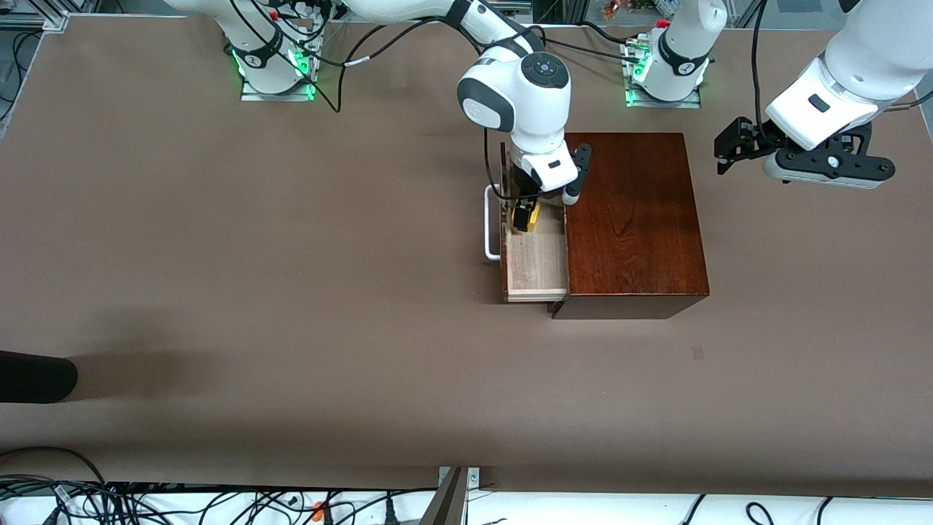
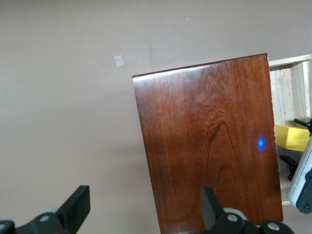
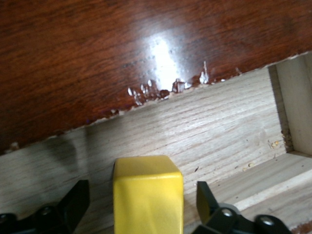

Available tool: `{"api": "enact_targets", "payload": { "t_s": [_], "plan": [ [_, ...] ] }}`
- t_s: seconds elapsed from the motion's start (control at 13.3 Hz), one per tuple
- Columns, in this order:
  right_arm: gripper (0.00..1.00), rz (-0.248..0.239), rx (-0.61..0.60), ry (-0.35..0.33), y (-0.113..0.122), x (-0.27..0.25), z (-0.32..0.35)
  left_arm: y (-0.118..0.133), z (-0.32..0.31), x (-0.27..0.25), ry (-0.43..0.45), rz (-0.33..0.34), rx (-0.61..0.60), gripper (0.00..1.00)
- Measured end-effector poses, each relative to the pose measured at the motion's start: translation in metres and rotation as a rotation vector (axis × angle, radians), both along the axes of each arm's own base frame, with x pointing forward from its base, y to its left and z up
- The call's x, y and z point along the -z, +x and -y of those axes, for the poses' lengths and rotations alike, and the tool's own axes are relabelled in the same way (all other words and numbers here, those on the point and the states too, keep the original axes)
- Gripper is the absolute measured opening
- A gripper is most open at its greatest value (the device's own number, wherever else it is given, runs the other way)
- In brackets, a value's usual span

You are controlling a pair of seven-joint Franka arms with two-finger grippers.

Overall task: Open drawer, take yellow block, close drawer
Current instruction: 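Close the right gripper on the yellow cube and lift it, then carry the cube out with the right gripper while the left gripper reaches the handle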

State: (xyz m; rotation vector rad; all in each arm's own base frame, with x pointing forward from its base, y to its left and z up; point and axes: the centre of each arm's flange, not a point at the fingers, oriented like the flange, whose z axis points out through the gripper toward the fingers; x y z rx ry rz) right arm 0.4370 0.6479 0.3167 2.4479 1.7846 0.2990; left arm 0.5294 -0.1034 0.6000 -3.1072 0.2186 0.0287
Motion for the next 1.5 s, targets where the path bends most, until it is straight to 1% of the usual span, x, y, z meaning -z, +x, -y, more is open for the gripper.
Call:
{"api": "enact_targets", "payload": {
  "t_s": [0.08, 0.15, 0.23, 0.3, 0.38, 0.68, 0.83, 0.98, 1.28, 1.35, 1.5],
  "plan": [
    [0.95, 0.0, -0.001, 0.0, 0.0, 0.0, 0.0, 0.0, 0.0, 0.0, 0.0, 0.001, 0.001, 1.0],
    [0.89, 0.001, -0.001, 0.001, 0.0, 0.0, 0.0, 0.0, 0.002, 0.0, 0.0, 0.0, 0.004, 1.0],
    [0.73, 0.002, -0.001, 0.002, 0.0, -0.001, 0.0, -0.001, 0.004, -0.001, 0.0, 0.001, 0.008, 1.0],
    [0.6, 0.003, -0.001, 0.004, 0.0, -0.002, -0.001, -0.001, 0.006, -0.001, 0.0, 0.002, 0.011, 1.0],
    [0.56, 0.005, -0.002, 0.007, 0.001, -0.004, -0.001, -0.001, 0.006, -0.002, 0.0, 0.002, 0.012, 1.0],
    [0.56, 0.009, 0.007, 0.013, 0.002, -0.008, -0.002, -0.003, 0.01, -0.004, 0.001, 0.002, 0.019, 1.0],
    [0.56, 0.014, 0.023, 0.022, 0.003, -0.019, -0.002, -0.003, 0.011, -0.006, 0.0, 0.004, 0.02, 1.0],
    [0.56, 0.023, 0.042, 0.04, 0.003, -0.045, -0.002, -0.003, 0.011, -0.007, 0.0, 0.003, 0.02, 1.0],
    [0.56, 0.04, 0.11, 0.084, 0.005, -0.118, 0.008, -0.003, 0.011, -0.007, 0.001, 0.003, 0.021, 1.0],
    [0.56, 0.036, 0.137, 0.089, 0.01, -0.136, 0.019, -0.003, 0.011, -0.007, 0.0, 0.004, 0.021, 1.0],
    [0.56, 0.011, 0.21, 0.11, 0.037, -0.174, 0.054, -0.003, 0.012, -0.007, 0.001, 0.002, 0.023, 1.0]
  ]
}}
